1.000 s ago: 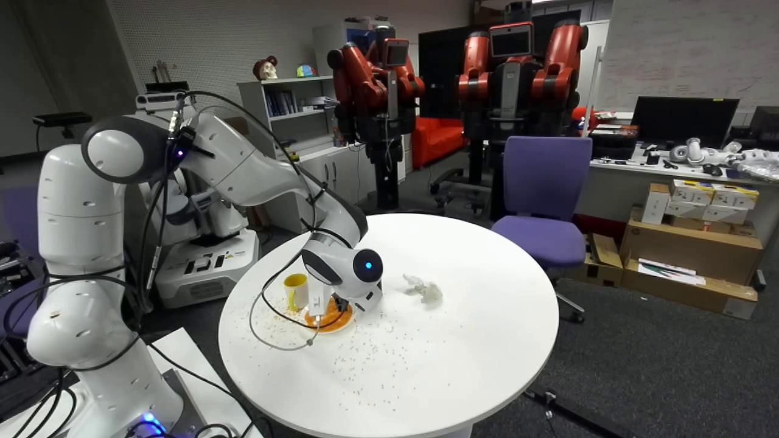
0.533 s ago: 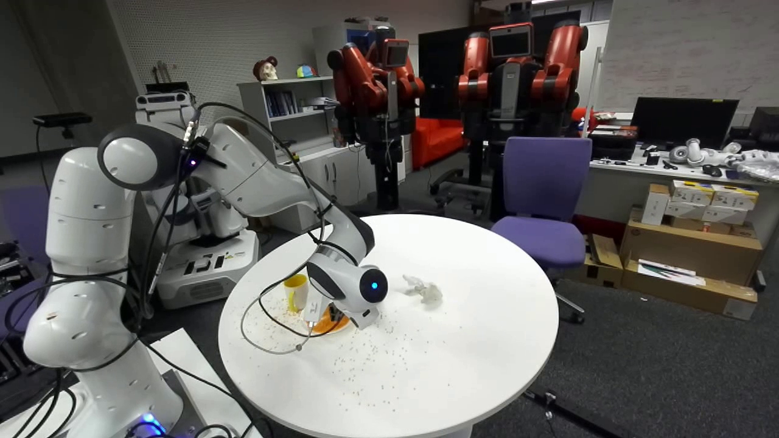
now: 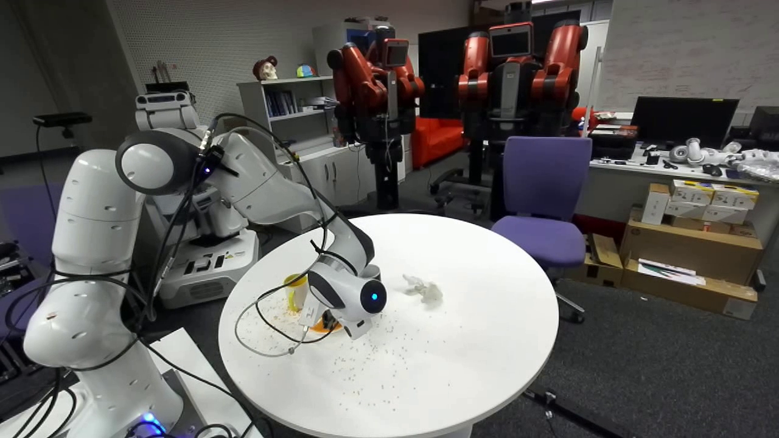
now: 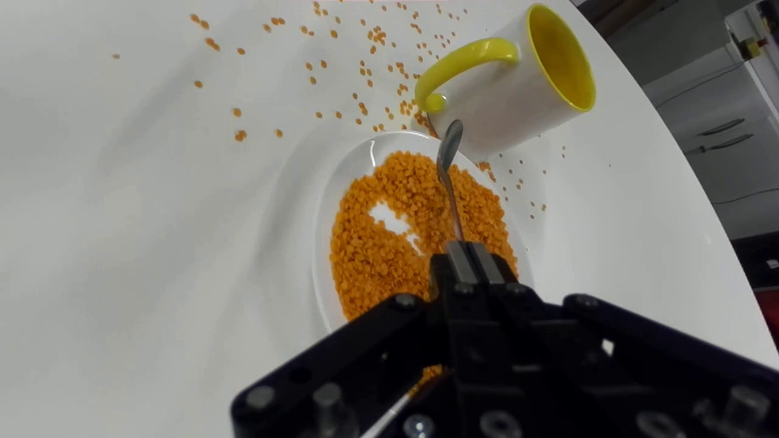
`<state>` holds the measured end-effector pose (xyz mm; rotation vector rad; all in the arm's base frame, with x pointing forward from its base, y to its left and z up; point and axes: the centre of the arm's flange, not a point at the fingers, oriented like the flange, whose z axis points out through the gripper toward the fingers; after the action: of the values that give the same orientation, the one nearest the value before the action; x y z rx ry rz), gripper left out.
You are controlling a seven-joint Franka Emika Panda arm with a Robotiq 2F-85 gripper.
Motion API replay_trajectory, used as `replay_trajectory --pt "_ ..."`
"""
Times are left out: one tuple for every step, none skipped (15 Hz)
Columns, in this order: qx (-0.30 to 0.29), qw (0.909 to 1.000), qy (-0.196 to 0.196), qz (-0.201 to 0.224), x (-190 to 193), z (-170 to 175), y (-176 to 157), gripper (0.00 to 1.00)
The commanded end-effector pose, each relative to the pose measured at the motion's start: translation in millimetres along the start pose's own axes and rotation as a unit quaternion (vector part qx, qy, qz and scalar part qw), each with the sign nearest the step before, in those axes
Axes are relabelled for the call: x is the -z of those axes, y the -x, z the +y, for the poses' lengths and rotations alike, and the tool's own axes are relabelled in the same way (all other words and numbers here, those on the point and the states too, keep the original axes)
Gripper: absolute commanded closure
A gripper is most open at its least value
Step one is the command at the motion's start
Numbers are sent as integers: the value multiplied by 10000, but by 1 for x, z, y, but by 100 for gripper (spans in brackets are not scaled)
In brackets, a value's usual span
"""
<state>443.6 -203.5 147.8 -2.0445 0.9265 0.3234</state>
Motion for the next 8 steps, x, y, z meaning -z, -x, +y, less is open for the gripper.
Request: replay_trajectory --pt "-141 9994 -25 -327 -10 -4 -5 99" --pt "-154 9992 0 -370 -14 -3 -5 99" --pt "-163 9991 2 -394 -17 -3 -6 99" --pt "-174 9991 13 -398 -19 -2 -6 99" --pt "-193 9991 4 -386 -20 -1 -8 99" --pt "-200 9992 10 -360 -20 0 -9 99" --pt "-199 9993 -6 -315 -19 0 -9 99" --pt "-192 9994 -11 -276 -18 -1 -10 99"
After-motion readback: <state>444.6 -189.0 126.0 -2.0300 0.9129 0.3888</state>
